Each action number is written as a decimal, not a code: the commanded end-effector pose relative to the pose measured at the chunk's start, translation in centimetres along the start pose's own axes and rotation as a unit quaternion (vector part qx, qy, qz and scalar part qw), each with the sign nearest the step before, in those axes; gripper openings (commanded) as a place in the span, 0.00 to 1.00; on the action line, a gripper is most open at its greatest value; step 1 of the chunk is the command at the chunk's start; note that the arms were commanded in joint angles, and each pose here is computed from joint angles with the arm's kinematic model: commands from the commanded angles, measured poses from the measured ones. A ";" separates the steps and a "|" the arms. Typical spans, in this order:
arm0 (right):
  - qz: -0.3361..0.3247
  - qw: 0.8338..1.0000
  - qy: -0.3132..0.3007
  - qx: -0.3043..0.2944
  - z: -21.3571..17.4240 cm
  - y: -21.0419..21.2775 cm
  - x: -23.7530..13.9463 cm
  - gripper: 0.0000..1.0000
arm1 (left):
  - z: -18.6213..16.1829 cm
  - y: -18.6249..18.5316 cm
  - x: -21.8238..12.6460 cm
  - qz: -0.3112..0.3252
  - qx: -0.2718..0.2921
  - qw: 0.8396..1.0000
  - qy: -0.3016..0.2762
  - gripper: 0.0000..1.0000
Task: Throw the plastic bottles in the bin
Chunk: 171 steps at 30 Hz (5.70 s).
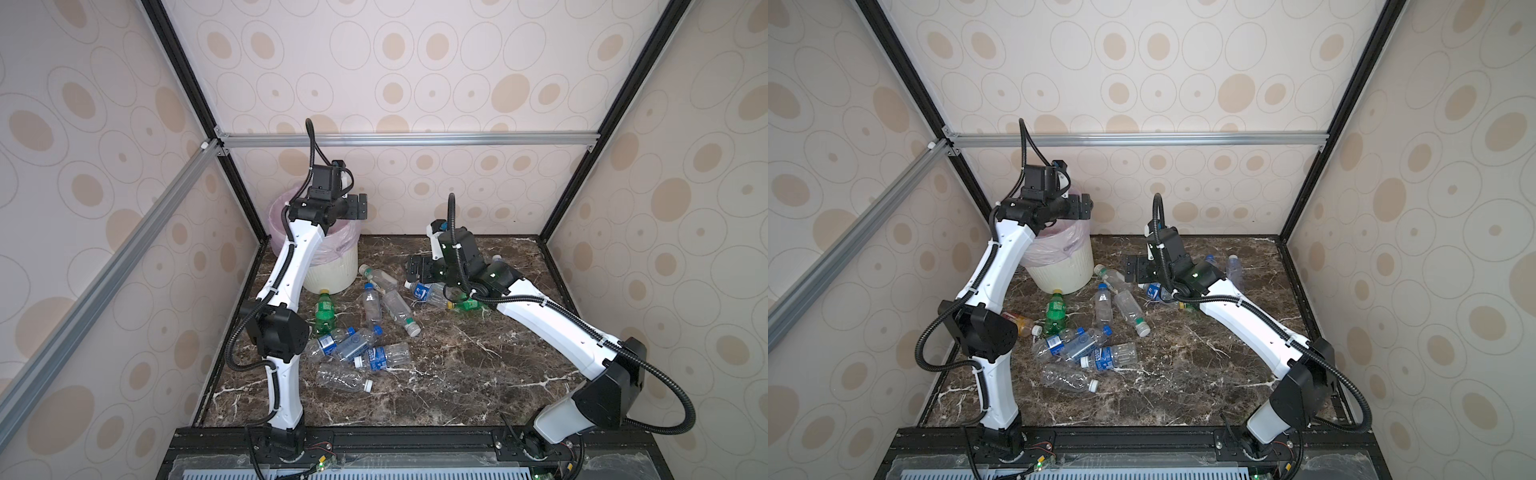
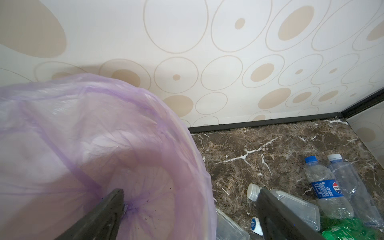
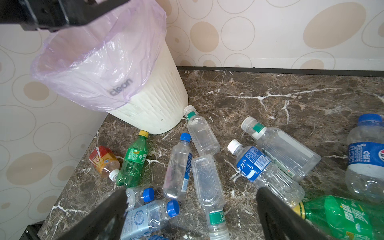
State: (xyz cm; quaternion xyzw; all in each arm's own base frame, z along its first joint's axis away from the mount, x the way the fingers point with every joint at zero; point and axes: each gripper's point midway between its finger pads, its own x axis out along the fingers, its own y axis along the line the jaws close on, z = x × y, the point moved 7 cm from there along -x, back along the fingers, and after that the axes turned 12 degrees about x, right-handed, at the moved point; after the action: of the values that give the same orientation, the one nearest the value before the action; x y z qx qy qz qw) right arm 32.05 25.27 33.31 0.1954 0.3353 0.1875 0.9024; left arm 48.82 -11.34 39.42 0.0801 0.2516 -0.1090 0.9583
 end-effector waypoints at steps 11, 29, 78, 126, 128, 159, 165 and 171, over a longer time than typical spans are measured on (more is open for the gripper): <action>-0.037 0.999 0.038 -0.006 -4.5 -3.8 -0.3 1.00 | 2.6 -3.2 -8.2 0.035 0.055 0.996 -0.061 0.99; -0.068 0.991 0.113 0.015 -12.1 -8.7 3.1 0.99 | -3.4 -13.9 -12.3 -0.015 0.124 0.989 -0.077 0.99; -0.042 0.974 0.219 0.040 -18.8 -9.9 12.0 0.50 | -20.4 -14.8 -6.5 -0.119 -0.123 0.980 0.106 0.99; 0.107 0.990 0.089 0.008 -7.2 -1.4 -0.1 0.41 | -10.7 -13.6 -6.6 -0.338 -0.296 0.891 -0.068 0.99; 0.116 0.990 0.085 0.008 -7.0 -1.2 -0.5 0.41 | -10.2 -14.0 -6.6 -0.358 -0.291 0.884 -0.070 0.99; 0.159 0.985 0.062 0.001 -6.4 -0.2 -0.6 0.55 | -8.0 -14.6 -7.4 -0.405 -0.254 0.871 -0.109 0.53; 0.152 0.987 0.049 -0.006 -6.1 -0.4 -1.3 0.70 | -7.6 -13.3 -7.4 -0.336 -0.224 0.910 -0.097 0.53; 0.128 0.991 0.025 -0.024 -4.8 -0.4 -2.6 0.80 | -5.6 -10.6 -8.1 -0.231 -0.184 0.950 -0.101 0.53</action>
State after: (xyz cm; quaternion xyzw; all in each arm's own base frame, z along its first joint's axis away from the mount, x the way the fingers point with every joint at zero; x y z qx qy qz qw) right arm 27.33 25.52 29.05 0.2204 0.3527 0.3207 0.8510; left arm 36.89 -21.00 34.11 -0.2238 0.2158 -0.3326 0.8904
